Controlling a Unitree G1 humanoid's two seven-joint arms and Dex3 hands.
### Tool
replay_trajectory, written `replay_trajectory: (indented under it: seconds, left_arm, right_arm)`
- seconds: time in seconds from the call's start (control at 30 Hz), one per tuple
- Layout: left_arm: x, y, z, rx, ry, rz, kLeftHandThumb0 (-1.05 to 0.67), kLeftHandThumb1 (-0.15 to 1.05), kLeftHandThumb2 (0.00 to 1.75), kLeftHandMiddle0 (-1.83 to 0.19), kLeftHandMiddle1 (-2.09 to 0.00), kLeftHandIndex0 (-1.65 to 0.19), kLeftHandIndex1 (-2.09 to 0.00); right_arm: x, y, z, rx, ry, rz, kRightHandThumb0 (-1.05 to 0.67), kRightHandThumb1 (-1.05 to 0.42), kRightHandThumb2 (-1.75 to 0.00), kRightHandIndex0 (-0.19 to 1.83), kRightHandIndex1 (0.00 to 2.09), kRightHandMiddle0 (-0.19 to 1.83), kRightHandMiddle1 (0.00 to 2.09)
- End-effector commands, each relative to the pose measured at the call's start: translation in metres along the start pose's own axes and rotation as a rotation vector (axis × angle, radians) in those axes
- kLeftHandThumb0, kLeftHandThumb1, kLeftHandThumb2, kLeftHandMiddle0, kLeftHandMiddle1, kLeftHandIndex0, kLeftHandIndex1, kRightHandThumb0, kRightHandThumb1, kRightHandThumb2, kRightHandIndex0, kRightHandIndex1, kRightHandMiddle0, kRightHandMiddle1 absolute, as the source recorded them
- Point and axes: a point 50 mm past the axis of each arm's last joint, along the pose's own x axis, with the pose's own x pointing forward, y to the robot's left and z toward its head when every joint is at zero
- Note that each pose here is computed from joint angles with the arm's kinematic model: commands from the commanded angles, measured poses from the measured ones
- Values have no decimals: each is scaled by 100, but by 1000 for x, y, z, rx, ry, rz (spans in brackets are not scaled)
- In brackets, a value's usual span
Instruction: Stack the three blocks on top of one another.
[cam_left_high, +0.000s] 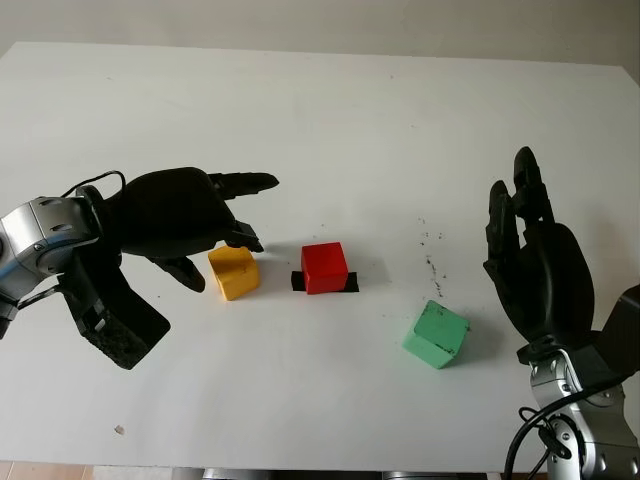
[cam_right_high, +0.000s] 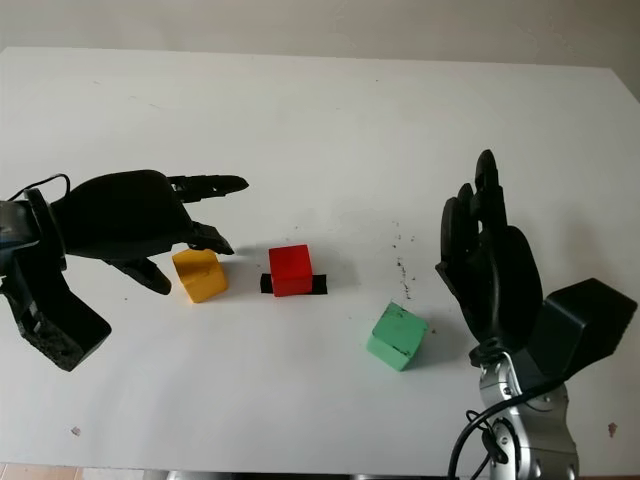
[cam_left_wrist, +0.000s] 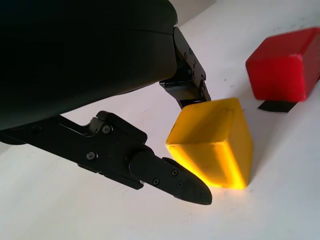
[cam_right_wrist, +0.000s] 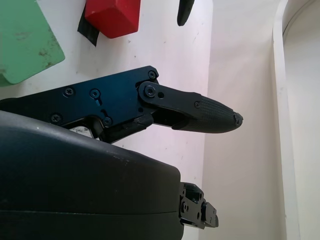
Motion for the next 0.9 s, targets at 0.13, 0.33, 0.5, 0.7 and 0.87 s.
replay_trajectory:
  seconds: [0.13, 0.33, 0.5, 0.7, 0.87]
  left_arm:
    - [1, 1, 1, -51, -12, 9, -57, 90, 5, -11, -7, -38, -94]
    - [1, 2, 2, -72, -11, -2, -58, 88, 5, -14, -7, -39, -95]
    - [2, 1, 3, -60, -12, -10, -57, 88, 5, -17, -7, -45, -100]
    - [1, 2, 3, -39, -9, -14, -48, 91, 5, -25, -7, -49, -134]
    - [2, 4, 2, -69, -6, -2, -47, 92, 6, -30, -7, -45, -145]
  right_arm:
    - [-2, -2, 5, -18, -24, -2, -69, -105, -61, -19, 0, -19, 0]
    - [-2, -3, 5, -27, -22, -5, -68, -105, -61, -19, 0, -19, 1]
    - [-2, -2, 6, -29, -21, -3, -67, -105, -62, -19, 0, -19, 1]
    - [-2, -3, 5, -25, -22, -5, -67, -105, -60, -19, 0, -19, 1]
    - [-2, -2, 5, -28, -20, -9, -67, -105, -60, -19, 0, -19, 1]
